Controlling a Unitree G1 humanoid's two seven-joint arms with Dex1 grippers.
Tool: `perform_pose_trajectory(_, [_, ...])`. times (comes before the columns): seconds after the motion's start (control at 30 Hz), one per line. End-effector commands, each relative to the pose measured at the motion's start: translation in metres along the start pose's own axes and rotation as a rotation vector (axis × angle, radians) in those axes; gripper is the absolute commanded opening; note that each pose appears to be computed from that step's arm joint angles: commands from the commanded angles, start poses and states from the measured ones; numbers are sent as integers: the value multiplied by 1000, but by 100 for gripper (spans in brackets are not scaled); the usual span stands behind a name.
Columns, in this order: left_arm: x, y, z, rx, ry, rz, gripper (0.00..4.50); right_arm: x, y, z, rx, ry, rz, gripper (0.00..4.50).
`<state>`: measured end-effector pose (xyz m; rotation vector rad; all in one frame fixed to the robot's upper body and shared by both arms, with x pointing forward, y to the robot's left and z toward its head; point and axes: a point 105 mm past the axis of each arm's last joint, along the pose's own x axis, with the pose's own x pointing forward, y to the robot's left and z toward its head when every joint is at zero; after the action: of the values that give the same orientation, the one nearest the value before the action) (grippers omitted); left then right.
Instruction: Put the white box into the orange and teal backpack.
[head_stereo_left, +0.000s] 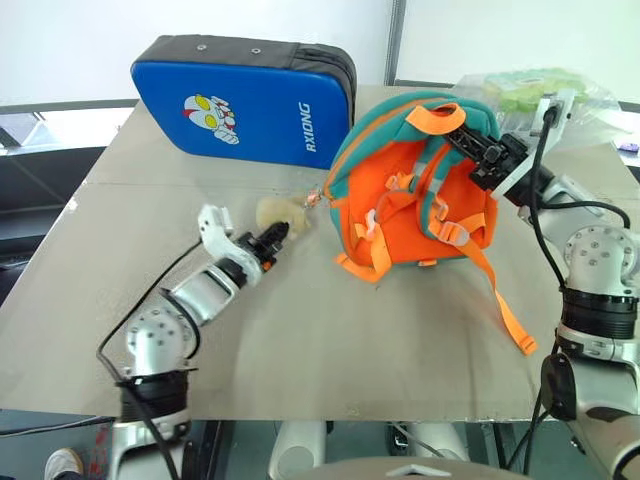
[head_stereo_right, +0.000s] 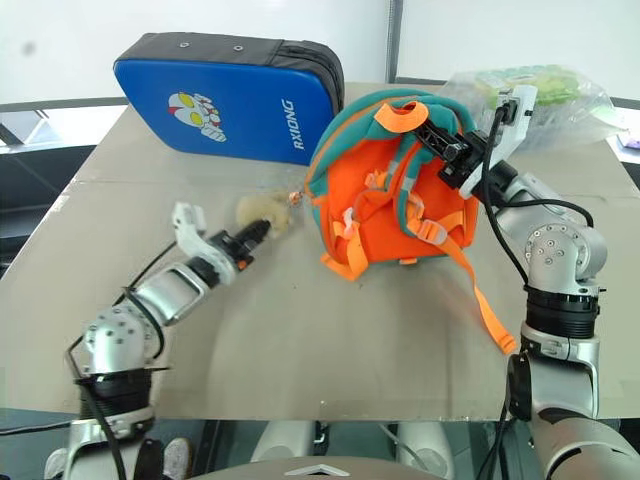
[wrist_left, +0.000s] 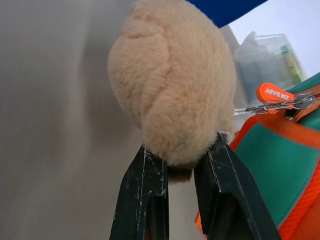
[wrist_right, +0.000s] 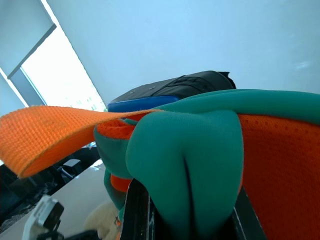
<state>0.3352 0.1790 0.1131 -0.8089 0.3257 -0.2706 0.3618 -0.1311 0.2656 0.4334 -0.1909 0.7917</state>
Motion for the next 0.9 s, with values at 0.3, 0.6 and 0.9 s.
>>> perform_pose_trajectory(0.3, [9, 6, -16, 76, 38, 66, 14, -48, -25, 115, -185, -429, -209, 0])
perform_pose_trajectory(0.6, [31, -5, -23, 138, 21, 60, 14, -53, -23, 108, -224, -383, -215, 0])
perform_pose_trajectory(0.9, [40, -69, -9, 613, -27, -277, 14, -62, -8, 11, -339, 56, -137, 76])
